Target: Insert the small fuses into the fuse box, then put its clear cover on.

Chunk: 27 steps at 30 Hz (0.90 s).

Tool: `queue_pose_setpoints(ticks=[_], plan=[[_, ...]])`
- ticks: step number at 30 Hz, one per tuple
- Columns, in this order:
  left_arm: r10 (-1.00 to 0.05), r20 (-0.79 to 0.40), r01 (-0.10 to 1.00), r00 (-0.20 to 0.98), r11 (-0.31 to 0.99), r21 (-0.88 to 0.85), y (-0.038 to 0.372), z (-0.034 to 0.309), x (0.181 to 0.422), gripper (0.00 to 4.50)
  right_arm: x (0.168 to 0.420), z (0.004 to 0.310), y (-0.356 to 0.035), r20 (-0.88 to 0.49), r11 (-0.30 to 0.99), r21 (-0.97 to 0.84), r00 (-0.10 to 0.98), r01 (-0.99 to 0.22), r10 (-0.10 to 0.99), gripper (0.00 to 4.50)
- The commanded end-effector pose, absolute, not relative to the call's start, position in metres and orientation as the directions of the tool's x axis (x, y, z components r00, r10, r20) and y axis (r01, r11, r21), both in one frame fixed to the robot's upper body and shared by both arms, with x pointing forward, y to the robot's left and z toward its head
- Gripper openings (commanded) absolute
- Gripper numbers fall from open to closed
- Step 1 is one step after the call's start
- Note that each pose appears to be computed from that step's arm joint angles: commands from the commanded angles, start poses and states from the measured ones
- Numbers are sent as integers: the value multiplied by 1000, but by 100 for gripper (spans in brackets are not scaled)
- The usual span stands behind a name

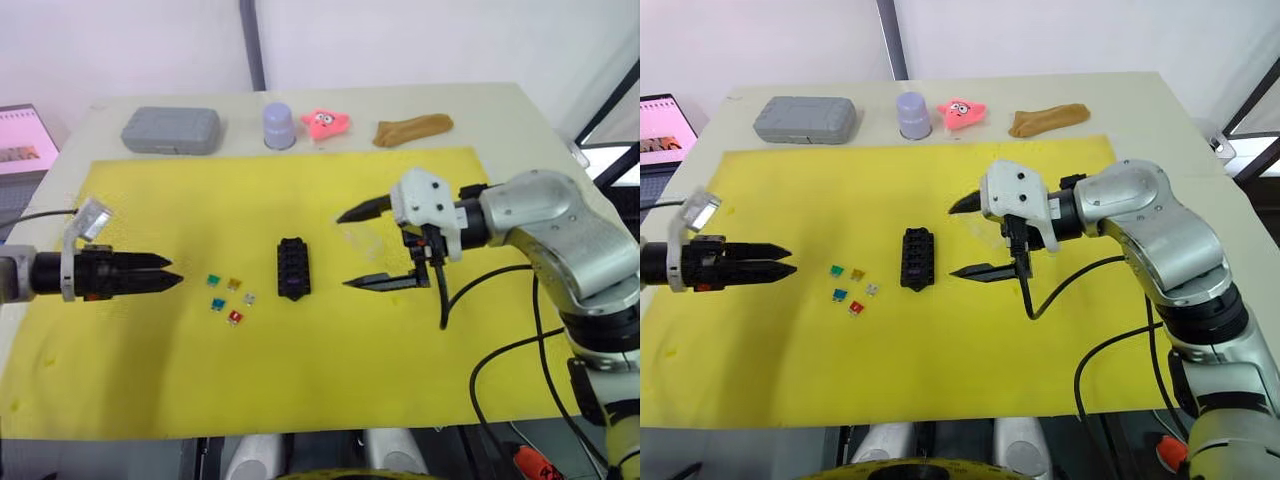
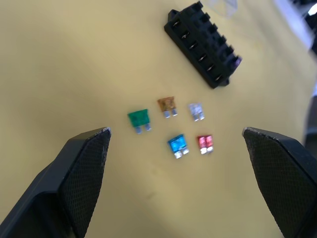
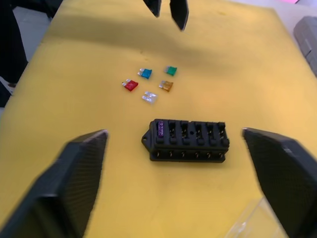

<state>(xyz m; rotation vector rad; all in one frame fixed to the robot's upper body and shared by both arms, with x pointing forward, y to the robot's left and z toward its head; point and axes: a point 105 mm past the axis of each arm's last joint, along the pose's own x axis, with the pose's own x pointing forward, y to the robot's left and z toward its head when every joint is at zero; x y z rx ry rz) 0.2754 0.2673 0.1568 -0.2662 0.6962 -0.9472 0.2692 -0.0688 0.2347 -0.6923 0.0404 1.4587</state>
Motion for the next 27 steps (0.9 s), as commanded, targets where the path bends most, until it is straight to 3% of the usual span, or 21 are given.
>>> queue_pose_setpoints(ticks=[1,11,27], plan=[[-823,-414,582,389,568,-582,268,151,279,450,268,240,-63,-433,-63,-442,151,-895,889,446],[-843,-424,417,330,533,-736,260,133,287,450,269,246,-51,-441,-76,-465,156,-882,884,446],[-881,-378,457,285,471,-754,230,123,302,450,267,236,-23,-450,-112,-448,115,-887,886,446]])
